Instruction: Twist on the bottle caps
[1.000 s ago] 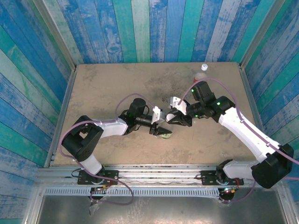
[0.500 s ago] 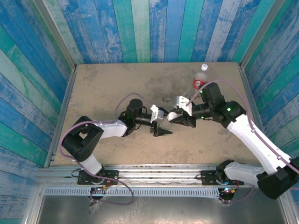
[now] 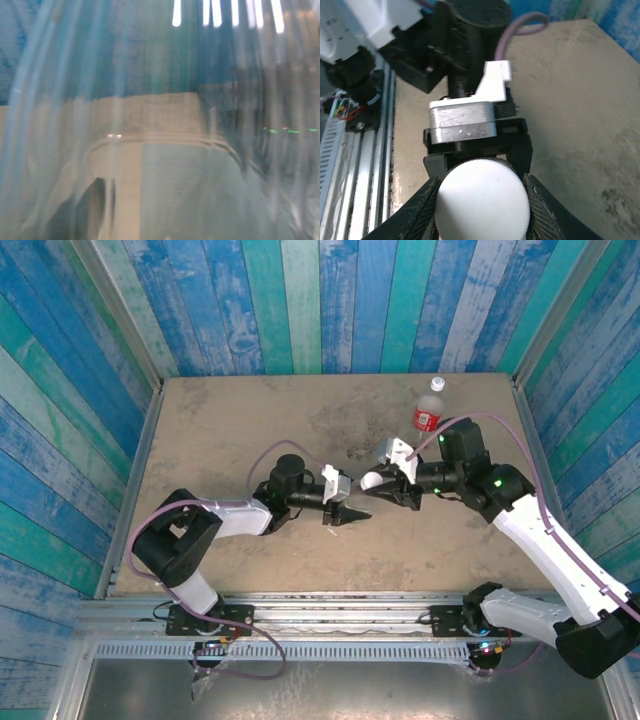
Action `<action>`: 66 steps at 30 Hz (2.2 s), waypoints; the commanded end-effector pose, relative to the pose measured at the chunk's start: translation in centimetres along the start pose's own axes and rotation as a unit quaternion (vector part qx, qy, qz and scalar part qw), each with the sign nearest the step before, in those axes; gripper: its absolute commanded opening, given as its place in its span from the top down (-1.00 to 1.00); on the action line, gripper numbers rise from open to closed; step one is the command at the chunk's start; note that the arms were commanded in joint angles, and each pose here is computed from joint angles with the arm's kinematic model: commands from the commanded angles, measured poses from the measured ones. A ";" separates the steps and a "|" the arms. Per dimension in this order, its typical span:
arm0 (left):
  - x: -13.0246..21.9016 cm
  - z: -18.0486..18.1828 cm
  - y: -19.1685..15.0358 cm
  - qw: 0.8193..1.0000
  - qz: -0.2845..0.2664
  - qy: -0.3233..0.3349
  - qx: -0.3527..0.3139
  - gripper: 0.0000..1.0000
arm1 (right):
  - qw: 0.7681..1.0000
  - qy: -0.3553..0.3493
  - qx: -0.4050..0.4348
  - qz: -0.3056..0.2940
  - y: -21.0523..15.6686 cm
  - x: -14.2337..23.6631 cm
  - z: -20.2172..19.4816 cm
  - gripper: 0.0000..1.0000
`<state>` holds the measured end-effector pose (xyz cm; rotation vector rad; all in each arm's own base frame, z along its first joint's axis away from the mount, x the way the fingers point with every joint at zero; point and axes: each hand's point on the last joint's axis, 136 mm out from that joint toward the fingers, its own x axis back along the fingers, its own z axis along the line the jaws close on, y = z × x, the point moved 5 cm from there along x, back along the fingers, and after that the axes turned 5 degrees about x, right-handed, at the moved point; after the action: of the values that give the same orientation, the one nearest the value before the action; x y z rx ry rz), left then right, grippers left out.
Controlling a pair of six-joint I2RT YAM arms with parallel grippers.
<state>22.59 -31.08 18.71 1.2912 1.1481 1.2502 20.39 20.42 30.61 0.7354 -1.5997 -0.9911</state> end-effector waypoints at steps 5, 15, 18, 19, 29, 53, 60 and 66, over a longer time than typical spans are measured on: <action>1.4 7.9 -0.9 0.954 0.039 0.296 -0.031 0.00 | 0.944 -0.205 -0.258 0.004 -2.5 -0.7 -5.1 0.53; 0.9 7.8 -2.2 0.945 0.071 0.316 -0.047 0.01 | 0.925 -0.269 -0.267 0.005 -2.5 1.1 -5.2 0.15; 0.3 5.4 -2.2 0.973 0.058 0.219 -0.037 -0.02 | 0.960 -0.201 -0.196 -0.008 -1.1 1.6 -3.9 -0.30; 0.2 4.7 -2.1 0.981 0.050 0.185 -0.028 -0.03 | 0.967 -0.180 -0.180 -0.012 -0.7 1.9 -3.6 -0.38; 1.0 -0.7 0.6 0.997 -0.018 -0.079 0.019 -0.07 | 0.998 -0.030 -0.026 -0.047 1.4 3.0 -0.2 -0.42; 1.1 -0.9 1.3 0.996 -0.012 -0.093 0.002 -0.07 | 0.996 0.076 -0.030 -0.027 0.0 -0.8 -0.1 -0.03; 1.0 -0.7 1.4 0.996 -0.013 -0.085 0.008 -0.06 | 0.996 0.077 -0.029 -0.022 -0.2 -0.8 0.1 0.17; 1.0 1.6 1.5 1.000 -0.011 0.019 0.014 -0.04 | 0.997 0.044 -0.054 -0.015 -0.2 -0.9 -0.7 0.34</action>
<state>22.40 -30.27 17.84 1.4245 1.1032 1.1325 21.19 20.95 30.18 0.7701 -1.4532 -1.0101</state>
